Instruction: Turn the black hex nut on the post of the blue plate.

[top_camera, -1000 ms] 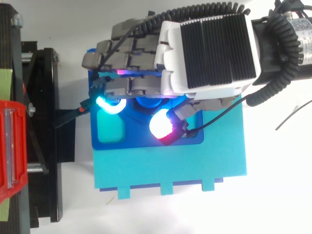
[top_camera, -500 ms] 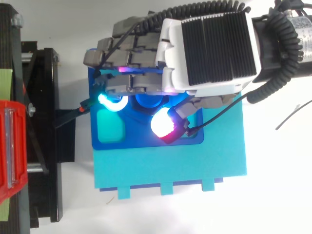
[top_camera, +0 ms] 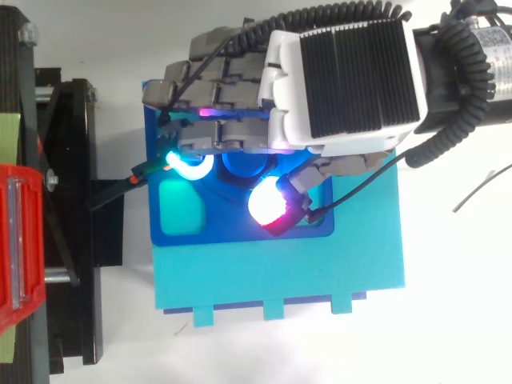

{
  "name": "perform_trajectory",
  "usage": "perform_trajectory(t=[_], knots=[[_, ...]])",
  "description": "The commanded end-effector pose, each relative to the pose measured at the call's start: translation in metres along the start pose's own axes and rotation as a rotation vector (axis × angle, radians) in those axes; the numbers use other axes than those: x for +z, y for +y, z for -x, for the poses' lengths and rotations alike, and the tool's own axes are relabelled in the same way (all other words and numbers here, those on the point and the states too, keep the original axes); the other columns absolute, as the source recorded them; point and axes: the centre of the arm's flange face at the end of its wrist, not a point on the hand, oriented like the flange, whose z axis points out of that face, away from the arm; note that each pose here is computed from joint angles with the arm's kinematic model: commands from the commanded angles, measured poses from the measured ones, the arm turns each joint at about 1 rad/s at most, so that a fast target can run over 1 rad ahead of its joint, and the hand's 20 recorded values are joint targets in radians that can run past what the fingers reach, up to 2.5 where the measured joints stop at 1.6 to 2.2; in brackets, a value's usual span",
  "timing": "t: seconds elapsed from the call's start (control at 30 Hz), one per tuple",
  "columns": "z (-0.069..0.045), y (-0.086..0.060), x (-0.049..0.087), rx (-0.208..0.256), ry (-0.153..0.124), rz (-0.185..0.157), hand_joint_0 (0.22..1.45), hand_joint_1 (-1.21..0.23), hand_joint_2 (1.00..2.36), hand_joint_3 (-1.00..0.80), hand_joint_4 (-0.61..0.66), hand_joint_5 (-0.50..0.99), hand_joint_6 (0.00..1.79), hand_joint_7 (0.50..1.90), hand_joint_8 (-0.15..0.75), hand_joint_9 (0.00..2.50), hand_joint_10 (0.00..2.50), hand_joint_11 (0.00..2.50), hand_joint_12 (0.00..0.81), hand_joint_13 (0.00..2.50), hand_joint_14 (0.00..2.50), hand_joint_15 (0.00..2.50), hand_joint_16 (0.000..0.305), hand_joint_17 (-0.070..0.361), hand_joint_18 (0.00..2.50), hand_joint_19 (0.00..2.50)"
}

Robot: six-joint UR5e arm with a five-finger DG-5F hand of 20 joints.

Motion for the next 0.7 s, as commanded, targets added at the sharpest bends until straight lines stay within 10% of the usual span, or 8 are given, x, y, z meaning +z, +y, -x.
perform_trajectory(t=[0.0,0.67], knots=[[-0.0002,-0.0001,0.0003,-0.001,-0.004,0.001,0.57,-0.75,1.00,-0.50,0.24,-0.20,0.50,1.05,0.240,0.34,0.00,0.00,0.335,0.42,0.00,0.11,0.042,0.094,0.42,0.28],[-0.0007,0.0000,0.0003,-0.001,-0.005,0.002,0.60,-0.68,1.00,-0.49,0.26,-0.19,0.50,1.09,0.250,0.40,0.00,0.00,0.330,0.47,0.00,0.12,0.040,0.091,0.44,0.30]])
